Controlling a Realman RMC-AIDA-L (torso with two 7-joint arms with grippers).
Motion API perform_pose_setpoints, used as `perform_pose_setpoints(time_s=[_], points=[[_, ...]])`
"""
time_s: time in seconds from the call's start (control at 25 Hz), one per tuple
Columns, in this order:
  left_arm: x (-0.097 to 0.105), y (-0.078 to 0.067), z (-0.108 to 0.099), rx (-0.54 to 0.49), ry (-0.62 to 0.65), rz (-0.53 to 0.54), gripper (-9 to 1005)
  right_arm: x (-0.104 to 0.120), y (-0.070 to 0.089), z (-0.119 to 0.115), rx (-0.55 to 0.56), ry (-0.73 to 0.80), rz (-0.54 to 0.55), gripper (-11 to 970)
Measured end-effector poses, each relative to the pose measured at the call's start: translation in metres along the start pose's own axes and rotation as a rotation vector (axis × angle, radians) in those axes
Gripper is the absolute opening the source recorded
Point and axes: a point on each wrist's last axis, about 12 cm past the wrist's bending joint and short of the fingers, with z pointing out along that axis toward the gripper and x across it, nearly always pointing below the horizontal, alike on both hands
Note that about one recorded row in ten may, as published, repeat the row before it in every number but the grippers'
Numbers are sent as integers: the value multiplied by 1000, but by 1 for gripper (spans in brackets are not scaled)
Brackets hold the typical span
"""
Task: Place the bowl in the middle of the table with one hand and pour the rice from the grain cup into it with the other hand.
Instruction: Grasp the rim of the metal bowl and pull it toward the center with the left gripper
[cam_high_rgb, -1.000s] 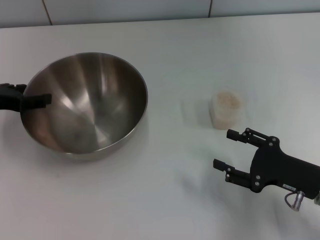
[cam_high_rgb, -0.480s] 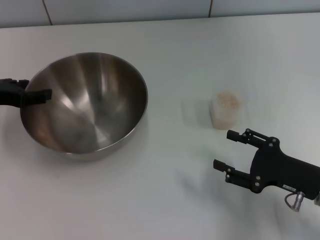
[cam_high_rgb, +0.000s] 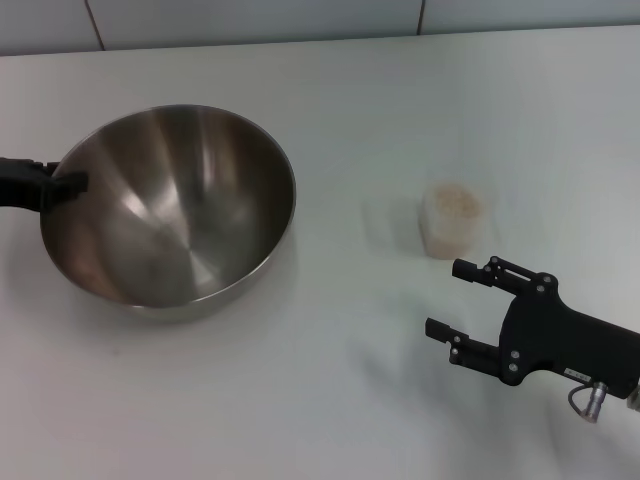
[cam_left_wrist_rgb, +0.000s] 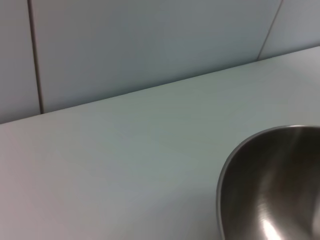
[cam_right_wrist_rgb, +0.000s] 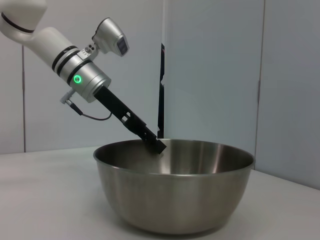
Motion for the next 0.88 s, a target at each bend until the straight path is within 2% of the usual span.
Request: perform_pose_setpoints(time_s=[0.16,0.24,0.48,0.88], points=[[-3,-1,2,-3,10,12,409,0,0,0,0,0,-2,724],[-6,-1,3,1,7,18,230,0,0,0,0,0,-3,724],[-10,-3,4,8,8,29,76,0,0,0,0,0,-4,724],[-13,-4,5,18,9,26,43,0,0,0,0,0,-4,724]])
